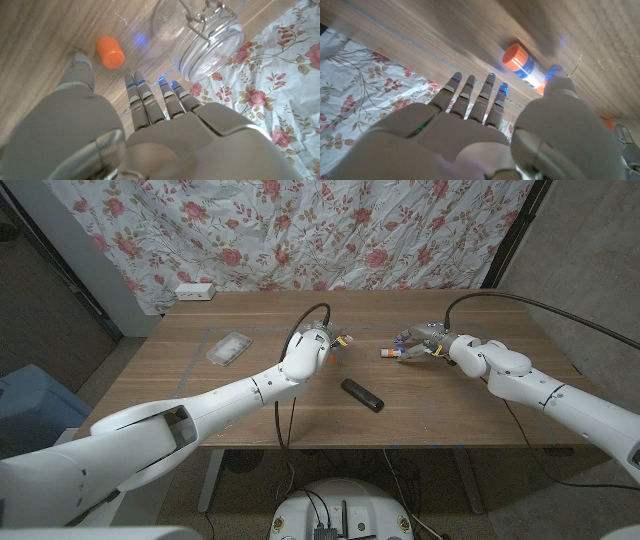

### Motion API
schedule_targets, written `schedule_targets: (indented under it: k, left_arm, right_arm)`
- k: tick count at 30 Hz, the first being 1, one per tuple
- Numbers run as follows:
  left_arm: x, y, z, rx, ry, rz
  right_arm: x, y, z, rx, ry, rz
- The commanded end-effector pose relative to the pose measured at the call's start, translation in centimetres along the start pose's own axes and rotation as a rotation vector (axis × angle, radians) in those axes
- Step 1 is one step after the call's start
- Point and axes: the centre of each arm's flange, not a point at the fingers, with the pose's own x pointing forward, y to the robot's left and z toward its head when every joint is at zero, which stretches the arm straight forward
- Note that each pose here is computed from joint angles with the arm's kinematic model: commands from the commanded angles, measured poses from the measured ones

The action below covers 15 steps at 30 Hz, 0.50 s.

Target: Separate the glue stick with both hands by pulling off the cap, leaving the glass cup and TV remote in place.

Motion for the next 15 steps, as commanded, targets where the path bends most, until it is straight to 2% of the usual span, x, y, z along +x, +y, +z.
schedule_targets:
  k: [1, 5, 15]
  left_arm:
    - [-0.7, 1.2, -0.5, -0.021, -0.004, 0.001]
    - [-0.7, 1.5, -0.7, -0.026, -0.011, -0.004]
    - [-1.2, 1.8, -1.6, -0.087, -0.020, 0.049]
  right_arm:
    - [0.1, 0.0, 0.0, 0.010, -0.002, 0.018]
    - [0.1, -0.1, -0.1, 0.021, -0.004, 0.028]
    - [-0.1, -0.2, -0.3, 0.083, -0.015, 0.026]
